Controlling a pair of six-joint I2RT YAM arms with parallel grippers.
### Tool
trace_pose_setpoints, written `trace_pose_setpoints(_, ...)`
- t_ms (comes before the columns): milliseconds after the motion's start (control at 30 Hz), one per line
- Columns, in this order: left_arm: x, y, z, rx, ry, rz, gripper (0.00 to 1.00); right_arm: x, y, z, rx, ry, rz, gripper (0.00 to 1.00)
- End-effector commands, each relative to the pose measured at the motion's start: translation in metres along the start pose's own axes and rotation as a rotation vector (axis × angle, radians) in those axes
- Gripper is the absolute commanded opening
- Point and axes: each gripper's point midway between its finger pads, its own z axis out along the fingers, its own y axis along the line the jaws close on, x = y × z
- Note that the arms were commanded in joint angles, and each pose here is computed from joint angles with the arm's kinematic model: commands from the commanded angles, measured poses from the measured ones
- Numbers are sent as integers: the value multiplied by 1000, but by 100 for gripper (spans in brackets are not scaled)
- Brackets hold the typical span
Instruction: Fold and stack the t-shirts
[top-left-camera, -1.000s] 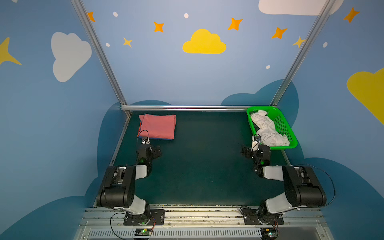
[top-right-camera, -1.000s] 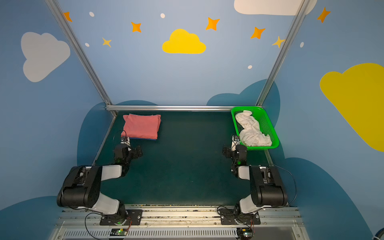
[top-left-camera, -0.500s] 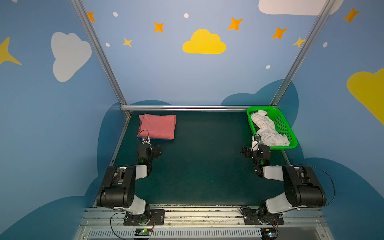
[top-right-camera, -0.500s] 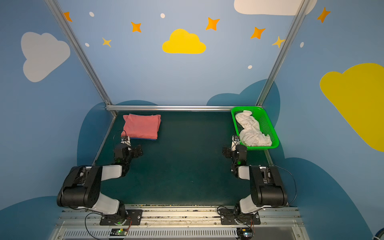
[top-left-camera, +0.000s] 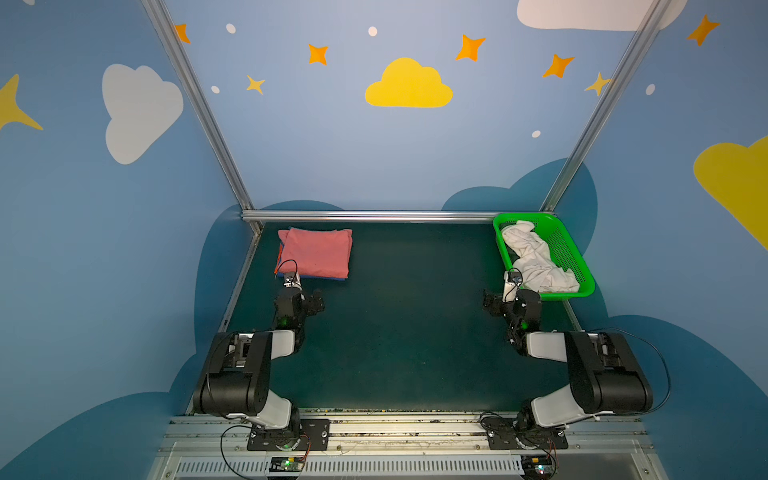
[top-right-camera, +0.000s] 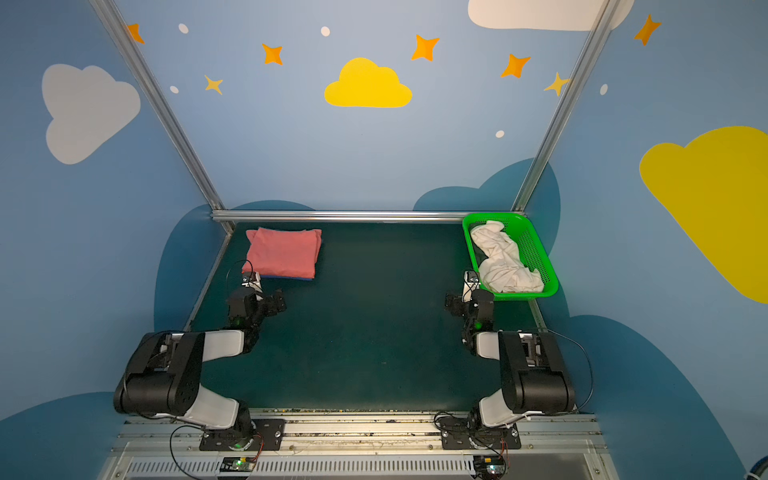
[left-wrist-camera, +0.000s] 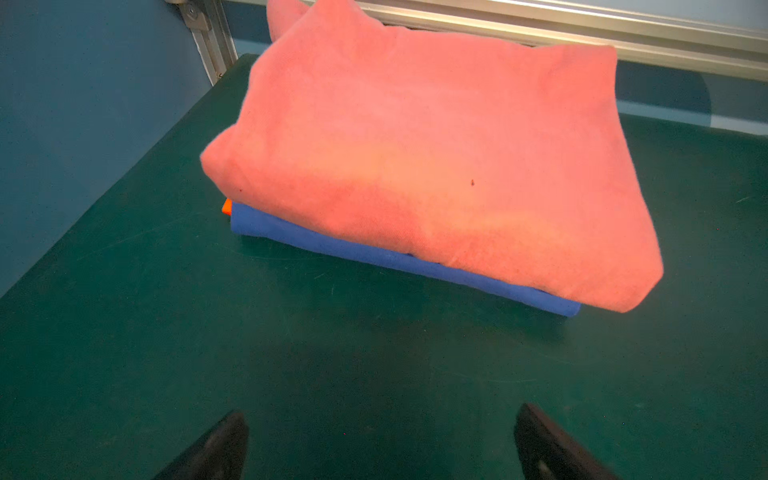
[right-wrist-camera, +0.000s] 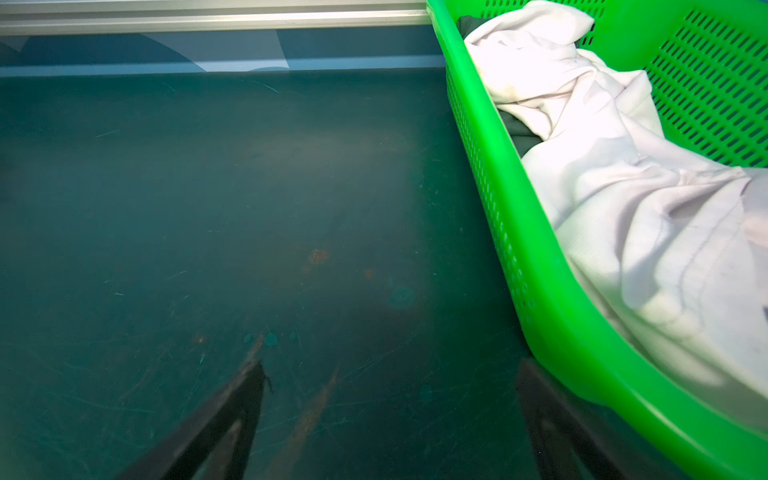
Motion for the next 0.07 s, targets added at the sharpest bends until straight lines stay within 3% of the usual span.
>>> trace_pose_setpoints(0,-9,-3,0,10,-29,-5,100,-7,1,1,-8,-23,4,96)
trace_pose_setpoints(33,-9,-2,0,9,-29,-5,100,-7,1,1,-8,-23,4,96)
